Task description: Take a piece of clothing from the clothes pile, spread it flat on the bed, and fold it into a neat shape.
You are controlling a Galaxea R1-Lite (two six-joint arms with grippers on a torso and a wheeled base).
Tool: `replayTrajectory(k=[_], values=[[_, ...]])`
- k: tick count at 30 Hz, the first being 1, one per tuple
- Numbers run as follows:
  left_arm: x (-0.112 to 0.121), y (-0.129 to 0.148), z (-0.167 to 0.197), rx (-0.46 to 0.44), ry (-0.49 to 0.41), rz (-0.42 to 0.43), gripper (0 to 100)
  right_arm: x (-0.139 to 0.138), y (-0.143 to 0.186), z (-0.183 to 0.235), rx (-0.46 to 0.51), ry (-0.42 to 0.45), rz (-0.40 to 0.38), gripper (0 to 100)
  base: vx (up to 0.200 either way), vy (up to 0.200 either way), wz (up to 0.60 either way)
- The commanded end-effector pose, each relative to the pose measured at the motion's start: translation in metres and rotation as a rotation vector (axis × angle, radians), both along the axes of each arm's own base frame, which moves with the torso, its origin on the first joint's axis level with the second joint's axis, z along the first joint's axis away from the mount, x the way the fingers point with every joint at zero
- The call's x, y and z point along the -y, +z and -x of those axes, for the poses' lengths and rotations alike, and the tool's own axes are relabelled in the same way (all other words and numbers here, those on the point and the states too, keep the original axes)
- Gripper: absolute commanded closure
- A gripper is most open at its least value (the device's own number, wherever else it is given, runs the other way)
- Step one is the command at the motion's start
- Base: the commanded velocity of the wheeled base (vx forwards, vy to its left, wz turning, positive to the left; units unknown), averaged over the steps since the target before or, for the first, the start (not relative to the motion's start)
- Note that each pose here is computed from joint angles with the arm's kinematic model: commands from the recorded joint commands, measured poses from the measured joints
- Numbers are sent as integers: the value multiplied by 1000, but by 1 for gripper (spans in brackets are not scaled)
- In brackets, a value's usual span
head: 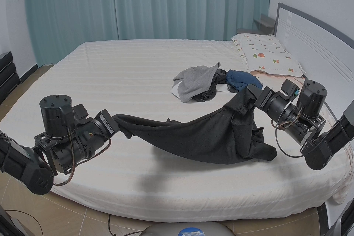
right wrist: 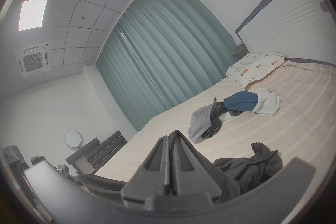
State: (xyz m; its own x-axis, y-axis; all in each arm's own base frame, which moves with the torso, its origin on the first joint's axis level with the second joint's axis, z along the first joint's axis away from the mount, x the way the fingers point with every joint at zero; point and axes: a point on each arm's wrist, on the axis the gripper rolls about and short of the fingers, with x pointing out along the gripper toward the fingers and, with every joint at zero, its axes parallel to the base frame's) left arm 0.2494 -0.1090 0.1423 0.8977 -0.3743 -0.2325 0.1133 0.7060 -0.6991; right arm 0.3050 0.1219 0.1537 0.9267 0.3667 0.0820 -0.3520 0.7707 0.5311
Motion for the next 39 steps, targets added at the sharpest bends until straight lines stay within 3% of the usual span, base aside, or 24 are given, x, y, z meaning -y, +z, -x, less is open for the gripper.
replayTrajectory(k=[1,28,34,36,39], values=[[0,1,0,4,0,2,100,0,4,3,11,2,-4,100,0,200,0],[-3,13,7,43,-2,12,100,2,5,0,15,-3,-2,100,0,200,0],[-3,13,12,42,-11,10,100,20,-8,5,-34,-47,12,100,0,200,0],[-3,14,12,46,-11,13,100,23,-10,5,-43,-54,5,100,0,200,0],[-3,12,13,41,-11,9,100,26,-4,7,-65,-49,-91,100,0,200,0]])
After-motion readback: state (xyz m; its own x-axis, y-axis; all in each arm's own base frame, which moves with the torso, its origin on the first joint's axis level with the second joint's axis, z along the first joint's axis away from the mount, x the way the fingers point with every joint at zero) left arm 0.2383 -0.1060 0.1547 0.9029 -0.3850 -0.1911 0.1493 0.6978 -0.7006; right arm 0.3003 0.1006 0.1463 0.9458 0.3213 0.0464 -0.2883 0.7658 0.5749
